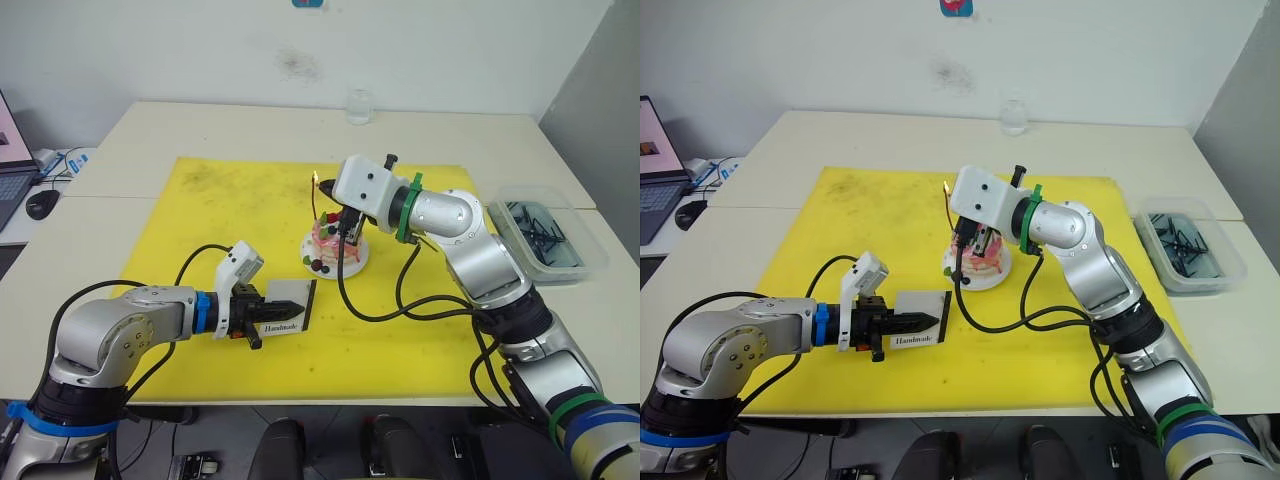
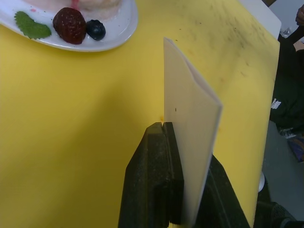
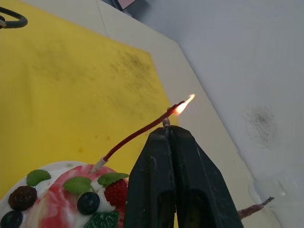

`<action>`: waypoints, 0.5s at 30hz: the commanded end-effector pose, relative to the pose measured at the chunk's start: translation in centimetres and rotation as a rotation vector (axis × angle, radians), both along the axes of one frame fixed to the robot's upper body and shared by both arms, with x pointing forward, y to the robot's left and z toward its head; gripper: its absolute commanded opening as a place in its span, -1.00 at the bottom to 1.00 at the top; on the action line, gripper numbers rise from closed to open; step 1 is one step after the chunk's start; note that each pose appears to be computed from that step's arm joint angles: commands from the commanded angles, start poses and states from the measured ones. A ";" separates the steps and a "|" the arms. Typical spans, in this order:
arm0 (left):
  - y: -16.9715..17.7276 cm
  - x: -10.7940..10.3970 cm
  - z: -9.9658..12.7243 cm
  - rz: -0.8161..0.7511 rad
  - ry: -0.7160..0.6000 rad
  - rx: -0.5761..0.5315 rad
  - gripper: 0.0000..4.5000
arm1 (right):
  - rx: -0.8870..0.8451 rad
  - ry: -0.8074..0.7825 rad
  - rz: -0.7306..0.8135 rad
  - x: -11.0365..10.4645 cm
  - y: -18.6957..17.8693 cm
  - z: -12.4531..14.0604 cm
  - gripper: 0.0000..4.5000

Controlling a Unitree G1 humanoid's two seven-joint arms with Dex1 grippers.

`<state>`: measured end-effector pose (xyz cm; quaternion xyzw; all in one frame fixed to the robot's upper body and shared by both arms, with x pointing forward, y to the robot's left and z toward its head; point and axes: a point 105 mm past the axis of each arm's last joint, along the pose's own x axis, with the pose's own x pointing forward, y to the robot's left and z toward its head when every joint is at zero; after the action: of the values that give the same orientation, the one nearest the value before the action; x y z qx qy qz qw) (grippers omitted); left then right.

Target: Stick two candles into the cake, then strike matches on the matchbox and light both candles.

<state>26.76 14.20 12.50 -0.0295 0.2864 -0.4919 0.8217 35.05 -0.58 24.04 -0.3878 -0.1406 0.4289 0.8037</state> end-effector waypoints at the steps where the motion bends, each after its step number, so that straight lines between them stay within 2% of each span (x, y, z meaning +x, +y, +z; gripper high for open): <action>1: -0.4 0.1 0.6 -0.019 -0.036 -0.005 -1.00 | 0.028 -0.051 0.007 -0.5 -0.2 1.7 -0.99; 15: -0.4 0.1 0.5 -0.021 -0.034 -0.006 -1.00 | 0.027 -0.054 0.021 -0.7 0.1 1.9 -0.99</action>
<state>26.80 14.11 12.26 -0.0276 0.2880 -0.4927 0.8207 35.07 -0.65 23.99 -0.3877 -0.1373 0.4290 0.8043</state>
